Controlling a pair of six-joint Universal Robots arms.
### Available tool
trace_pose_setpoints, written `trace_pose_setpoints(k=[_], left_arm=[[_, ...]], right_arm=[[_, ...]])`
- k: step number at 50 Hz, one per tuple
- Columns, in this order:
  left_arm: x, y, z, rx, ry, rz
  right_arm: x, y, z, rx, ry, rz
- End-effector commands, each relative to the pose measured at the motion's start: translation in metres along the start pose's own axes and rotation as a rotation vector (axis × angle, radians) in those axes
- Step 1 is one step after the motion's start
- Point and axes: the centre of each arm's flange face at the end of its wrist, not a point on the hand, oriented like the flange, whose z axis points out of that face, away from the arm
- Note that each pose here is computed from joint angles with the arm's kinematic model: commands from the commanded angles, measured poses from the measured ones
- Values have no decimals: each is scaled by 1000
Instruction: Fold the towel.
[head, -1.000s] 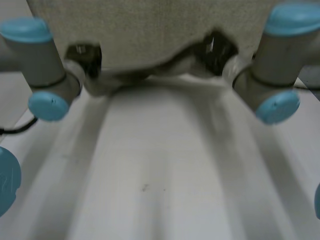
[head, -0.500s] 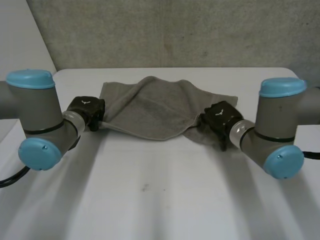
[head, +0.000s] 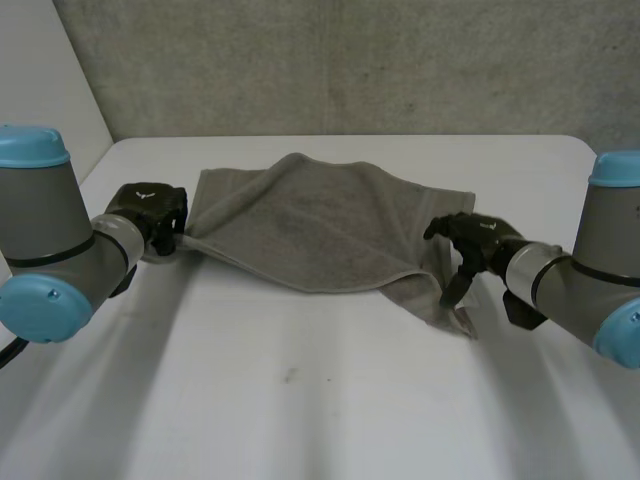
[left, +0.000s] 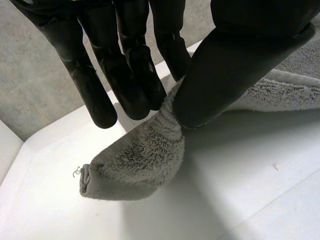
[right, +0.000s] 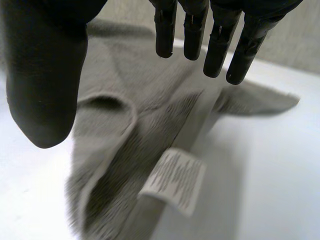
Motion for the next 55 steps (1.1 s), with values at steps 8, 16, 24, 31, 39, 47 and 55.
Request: trace_pose_setpoints(k=[8, 16, 24, 31, 39, 47, 55], left_arm=[[-18, -10, -3, 26, -44, -13], [-30, -11, -8, 28, -54, -23], [-30, -10, -16, 33, 5, -33], [-33, -8, -17, 25, 1, -38], [-33, -6, -17, 20, 1, -42], [-37, -6, -17, 19, -9, -47], [-37, -6, -18, 18, -9, -50]], right_arm=[[-5, 34, -5, -86, -7, 89], [-8, 36, -4, -69, -6, 80], [-7, 37, -1, -50, 2, 71], [-4, 43, 4, -44, 24, 64], [-8, 53, 12, -54, 40, 43], [-8, 54, 16, -33, 44, 35], [-9, 39, 9, 37, 49, 20]])
